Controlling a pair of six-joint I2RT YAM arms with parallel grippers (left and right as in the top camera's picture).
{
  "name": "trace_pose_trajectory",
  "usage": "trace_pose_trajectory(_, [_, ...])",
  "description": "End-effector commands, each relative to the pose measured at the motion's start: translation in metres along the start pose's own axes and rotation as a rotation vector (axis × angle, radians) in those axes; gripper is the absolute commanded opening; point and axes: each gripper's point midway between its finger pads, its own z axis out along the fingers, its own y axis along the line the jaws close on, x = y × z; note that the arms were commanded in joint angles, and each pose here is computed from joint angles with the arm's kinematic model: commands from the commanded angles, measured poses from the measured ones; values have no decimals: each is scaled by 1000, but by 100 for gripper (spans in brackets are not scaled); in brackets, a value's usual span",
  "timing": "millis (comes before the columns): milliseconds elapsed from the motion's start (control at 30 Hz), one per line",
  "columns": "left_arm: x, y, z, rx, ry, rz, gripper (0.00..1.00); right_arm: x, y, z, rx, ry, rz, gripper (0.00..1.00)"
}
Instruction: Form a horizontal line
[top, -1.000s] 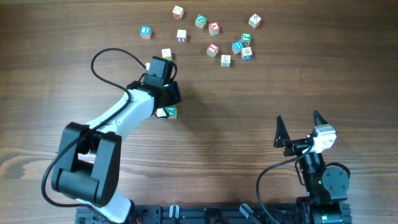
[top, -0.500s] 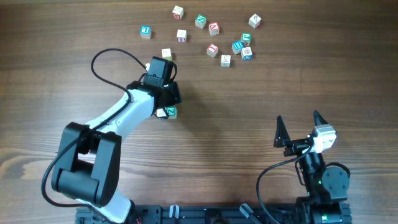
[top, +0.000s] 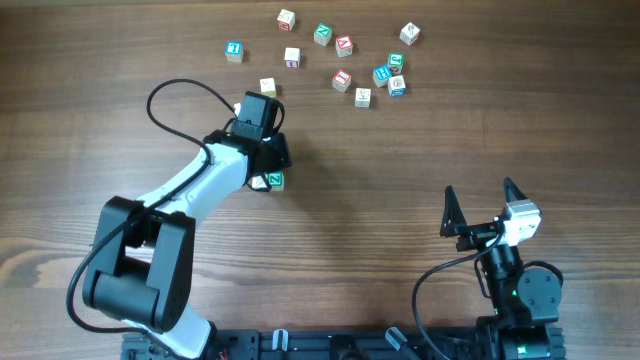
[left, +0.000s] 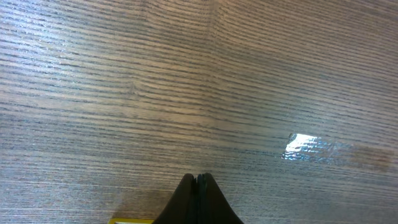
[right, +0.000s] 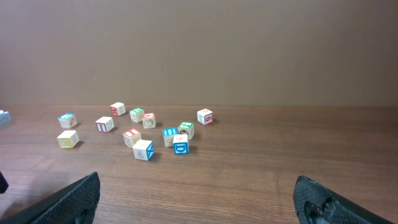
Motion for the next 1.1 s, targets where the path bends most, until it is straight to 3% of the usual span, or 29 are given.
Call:
trace_pose_trajectory(0, [7, 1, 3, -5, 28, 10, 4, -3, 1, 0, -9, -12, -10, 100])
trace_pose_trajectory(933, [11, 4, 3, -15, 45, 11, 4, -3, 1, 0, -9, -12, -10, 100])
trace_pose_trajectory(1067, [-3, -4, 3, 17, -11, 11, 4, -3, 1, 0, -9, -12, -10, 100])
